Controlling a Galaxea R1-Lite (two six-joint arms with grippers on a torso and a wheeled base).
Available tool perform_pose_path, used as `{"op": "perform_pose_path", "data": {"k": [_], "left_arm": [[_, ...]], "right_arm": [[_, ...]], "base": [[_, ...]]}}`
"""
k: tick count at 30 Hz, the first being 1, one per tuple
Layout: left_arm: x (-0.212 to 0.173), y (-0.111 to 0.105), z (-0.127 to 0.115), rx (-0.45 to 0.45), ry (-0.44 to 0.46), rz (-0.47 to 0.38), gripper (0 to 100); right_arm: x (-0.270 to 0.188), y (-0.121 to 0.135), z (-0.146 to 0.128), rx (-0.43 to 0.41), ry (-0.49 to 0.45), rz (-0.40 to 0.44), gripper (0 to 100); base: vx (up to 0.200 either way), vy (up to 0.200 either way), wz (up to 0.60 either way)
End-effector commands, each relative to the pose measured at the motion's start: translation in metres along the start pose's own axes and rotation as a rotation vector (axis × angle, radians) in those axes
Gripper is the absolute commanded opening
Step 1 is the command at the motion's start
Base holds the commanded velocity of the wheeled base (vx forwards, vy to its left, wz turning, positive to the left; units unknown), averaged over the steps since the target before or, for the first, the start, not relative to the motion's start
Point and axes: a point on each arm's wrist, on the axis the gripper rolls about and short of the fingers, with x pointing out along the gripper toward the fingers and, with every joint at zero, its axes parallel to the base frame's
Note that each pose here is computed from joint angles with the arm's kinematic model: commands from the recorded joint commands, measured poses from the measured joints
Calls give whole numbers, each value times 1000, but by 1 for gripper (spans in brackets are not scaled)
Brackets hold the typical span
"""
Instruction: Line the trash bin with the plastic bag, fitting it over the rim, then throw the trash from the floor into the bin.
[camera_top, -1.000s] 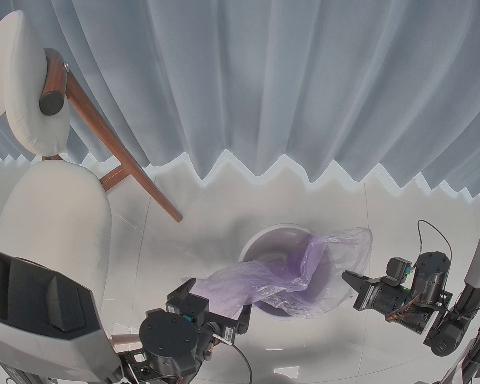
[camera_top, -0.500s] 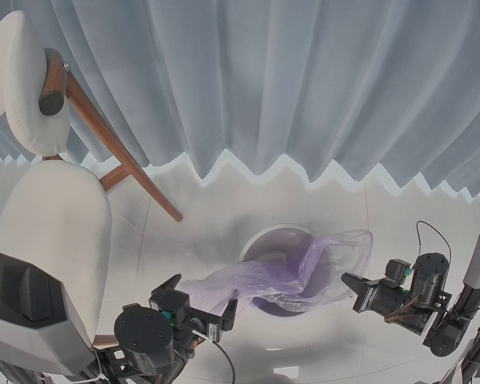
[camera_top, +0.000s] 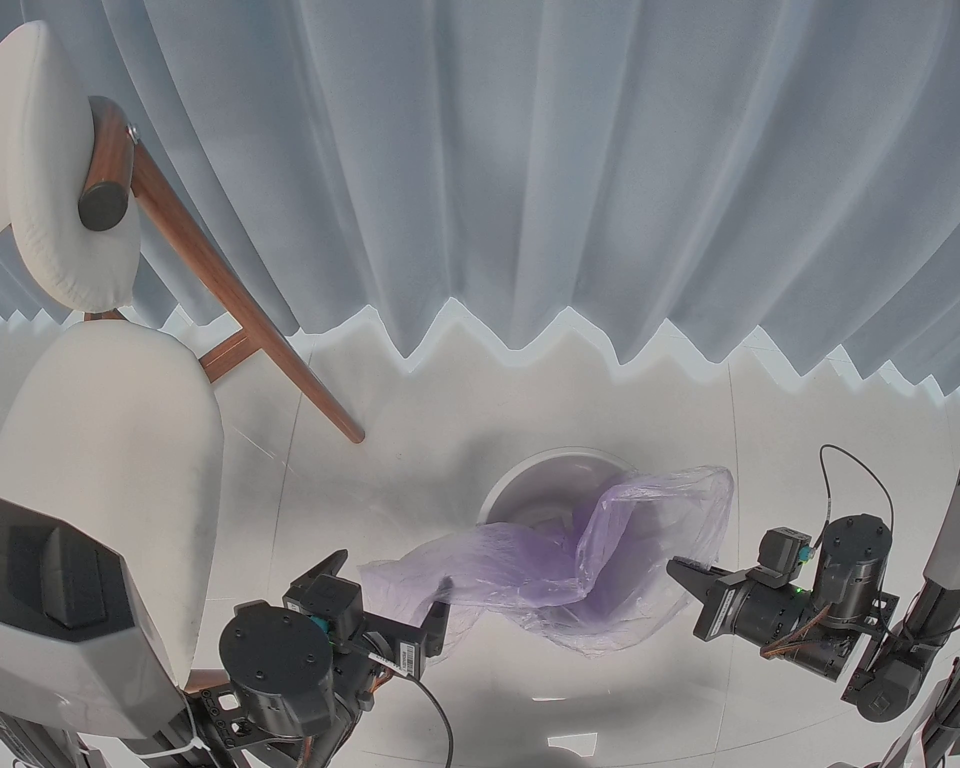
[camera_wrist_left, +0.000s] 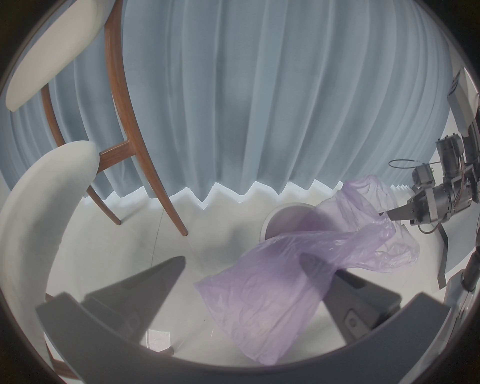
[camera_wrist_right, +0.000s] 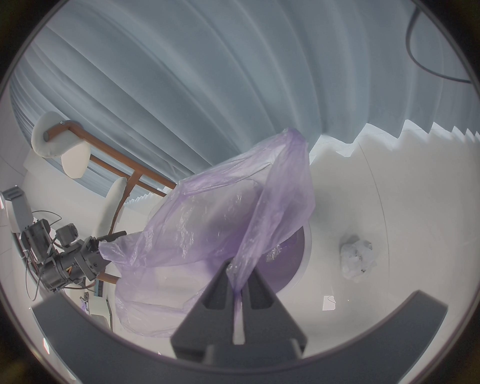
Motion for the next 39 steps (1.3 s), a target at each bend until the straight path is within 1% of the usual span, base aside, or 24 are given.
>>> {"op": "perform_pose_path", "data": {"k": [1,6,10,11,12,13,15,17,20,22,23,24,26,27,29,31,32,33,34,35,36,37,38,39], "left_arm": [[3,-2,-7,14,23,2,0],[9,-9,-2,-27,-2,-10,0],[25,-19,18,-75,-79,-70,0],[25,-19,18,-75,-79,-70,0],[31,-24,27,-87,-98,-88,0],[33,-26,32,-87,-94,-91,0],[34,-29,40,-87,-86,-98,0],[38,-35,51,-101,-46,-102,0],[46,-45,64,-178,0,-108,0],[52,-54,81,-242,22,-134,0],[53,-54,83,-248,26,-137,0],[57,-57,96,-275,42,-143,0],[59,-58,101,-284,60,-143,0],[62,-61,111,-311,88,-150,0],[64,-63,120,-338,115,-150,0],[66,-64,122,-353,150,-141,0],[66,-65,123,-367,205,-124,0],[66,-65,123,-368,210,-122,0],[65,-67,125,-381,270,-100,0],[65,-69,129,-402,292,-92,0],[64,-72,133,-421,308,-90,0],[64,-72,133,-421,308,-90,0],[64,-80,139,-464,346,-100,0],[66,-86,140,-483,363,-117,0]], "right_arm": [[-1,1,1,-1,-6,5,0],[-3,2,3,2,-20,11,0],[-5,3,12,10,-58,39,0],[-5,3,12,10,-58,39,0],[-3,4,20,12,-80,75,0],[-1,5,26,12,-99,95,0],[1,4,34,14,-118,104,0],[3,0,45,25,-99,97,0],[1,-8,58,52,-50,91,0],[1,-12,80,67,-43,95,0],[1,-13,82,69,-41,93,0],[0,-17,100,82,-29,86,0],[0,-18,108,90,-14,83,0],[-2,-18,121,100,18,87,0],[-2,-18,132,103,44,99,0],[0,-20,136,91,60,107,0],[3,-22,140,54,62,110,0],[4,-22,140,44,63,110,0],[13,-33,142,-17,66,101,0],[17,-39,145,-58,63,99,0],[21,-43,148,-90,59,104,0],[21,-43,148,-90,59,104,0],[25,-52,157,-127,43,107,0],[27,-54,161,-131,33,106,0]], "base": [[0,0,0],[0,0,0],[0,0,0],[0,0,0],[0,0,0],[0,0,0],[0,0,0],[0,0,0],[0,0,0],[0,0,0],[0,0,0],[0,0,0],[0,0,0],[0,0,0],[0,0,0],[0,0,0],[0,0,0],[0,0,0],[0,0,0],[0,0,0],[0,0,0],[0,0,0],[0,0,0],[0,0,0]]}}
